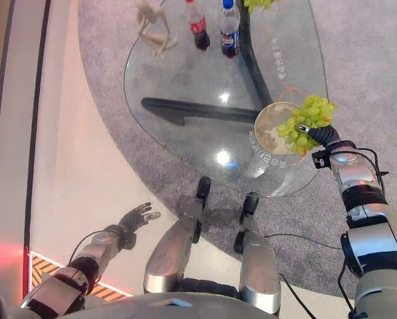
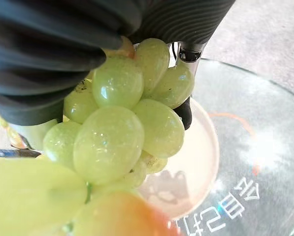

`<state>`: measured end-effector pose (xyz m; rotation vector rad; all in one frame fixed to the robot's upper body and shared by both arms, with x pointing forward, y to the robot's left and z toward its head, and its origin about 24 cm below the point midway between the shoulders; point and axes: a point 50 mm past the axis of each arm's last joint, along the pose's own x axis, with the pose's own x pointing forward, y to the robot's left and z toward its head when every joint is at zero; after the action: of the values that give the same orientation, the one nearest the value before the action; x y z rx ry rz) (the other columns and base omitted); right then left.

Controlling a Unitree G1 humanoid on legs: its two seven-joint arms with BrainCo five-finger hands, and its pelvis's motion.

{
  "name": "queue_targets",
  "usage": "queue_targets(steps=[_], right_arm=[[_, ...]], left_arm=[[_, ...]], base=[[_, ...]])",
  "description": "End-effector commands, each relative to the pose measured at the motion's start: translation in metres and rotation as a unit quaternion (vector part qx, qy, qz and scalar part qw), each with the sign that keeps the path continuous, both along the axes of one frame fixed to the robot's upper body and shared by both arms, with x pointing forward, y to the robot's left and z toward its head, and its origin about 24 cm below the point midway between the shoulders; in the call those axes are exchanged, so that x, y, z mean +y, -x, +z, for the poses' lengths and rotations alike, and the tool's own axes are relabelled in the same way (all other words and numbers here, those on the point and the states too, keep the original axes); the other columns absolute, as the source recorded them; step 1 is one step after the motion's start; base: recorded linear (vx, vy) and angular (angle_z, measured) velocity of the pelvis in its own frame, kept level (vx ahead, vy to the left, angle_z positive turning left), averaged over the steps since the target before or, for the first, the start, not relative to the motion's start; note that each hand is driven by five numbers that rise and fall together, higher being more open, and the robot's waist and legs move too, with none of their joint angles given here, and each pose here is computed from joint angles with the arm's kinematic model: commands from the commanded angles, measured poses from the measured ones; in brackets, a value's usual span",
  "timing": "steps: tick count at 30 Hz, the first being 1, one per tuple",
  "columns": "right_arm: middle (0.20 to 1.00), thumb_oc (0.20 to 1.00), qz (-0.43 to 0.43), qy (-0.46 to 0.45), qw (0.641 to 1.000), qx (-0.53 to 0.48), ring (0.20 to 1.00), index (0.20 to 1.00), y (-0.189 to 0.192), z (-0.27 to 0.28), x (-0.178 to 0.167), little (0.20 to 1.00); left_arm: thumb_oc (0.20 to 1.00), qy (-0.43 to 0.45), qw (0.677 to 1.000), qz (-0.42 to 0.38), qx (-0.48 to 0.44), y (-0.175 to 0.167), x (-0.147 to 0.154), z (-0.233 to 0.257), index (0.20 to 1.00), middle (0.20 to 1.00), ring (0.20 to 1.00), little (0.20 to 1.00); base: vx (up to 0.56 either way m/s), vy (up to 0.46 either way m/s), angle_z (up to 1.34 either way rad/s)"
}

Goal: Pick up fruits into the plate

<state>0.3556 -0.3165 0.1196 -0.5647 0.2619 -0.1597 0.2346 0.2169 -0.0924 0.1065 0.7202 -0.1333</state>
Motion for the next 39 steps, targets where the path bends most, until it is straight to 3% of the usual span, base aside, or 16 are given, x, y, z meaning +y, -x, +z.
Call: queue_targets(steps=[1, 16, 17, 18, 19, 39], right_arm=[[0.200, 0.200, 0.009, 0.067, 0.995, -0.077, 0.200, 0.200, -0.013, 0.052, 0.004, 0.200], [0.200, 0.200, -0.042, 0.138, 0.989, -0.023, 0.200, 0.200, -0.025, 0.058, 0.005, 0.200], [0.307, 0.307, -0.048, 0.141, 0.989, -0.011, 0.307, 0.307, -0.026, 0.056, 0.004, 0.307], [0.715, 0.715, -0.053, 0.146, 0.988, -0.003, 0.715, 0.715, -0.026, 0.054, 0.003, 0.715], [1.000, 1.000, -0.062, 0.157, 0.986, 0.011, 1.000, 1.000, -0.026, 0.052, 0.001, 1.000], [1.000, 1.000, -0.137, 0.159, 0.976, 0.059, 1.000, 1.000, -0.018, 0.034, -0.015, 1.000]], left_arm=[[1.000, -0.002, 1.000, 0.005, -0.026, -0.008, 0.001, 0.008, 1.000, 1.000, 1.000, 1.000], [1.000, 0.007, 0.999, -0.019, -0.050, -0.016, -0.014, 0.015, 1.000, 1.000, 1.000, 1.000], [1.000, 0.007, 0.998, -0.021, -0.052, -0.017, -0.016, 0.016, 1.000, 1.000, 1.000, 1.000], [1.000, 0.008, 0.998, -0.023, -0.054, -0.018, -0.017, 0.017, 1.000, 1.000, 1.000, 1.000], [1.000, 0.009, 0.998, -0.028, -0.058, -0.021, -0.019, 0.019, 1.000, 1.000, 1.000, 1.000], [1.000, 0.000, 0.996, -0.040, -0.075, -0.036, -0.021, 0.031, 1.000, 1.000, 1.000, 1.000]], base=[[-0.03, 0.052, 0.08], [-0.02, 0.033, 0.07], [-0.03, 0.014, 0.04], [-0.05, 0.008, 0.02], [-0.04, 0.003, 0.02], [-0.04, -0.004, 0.02]])
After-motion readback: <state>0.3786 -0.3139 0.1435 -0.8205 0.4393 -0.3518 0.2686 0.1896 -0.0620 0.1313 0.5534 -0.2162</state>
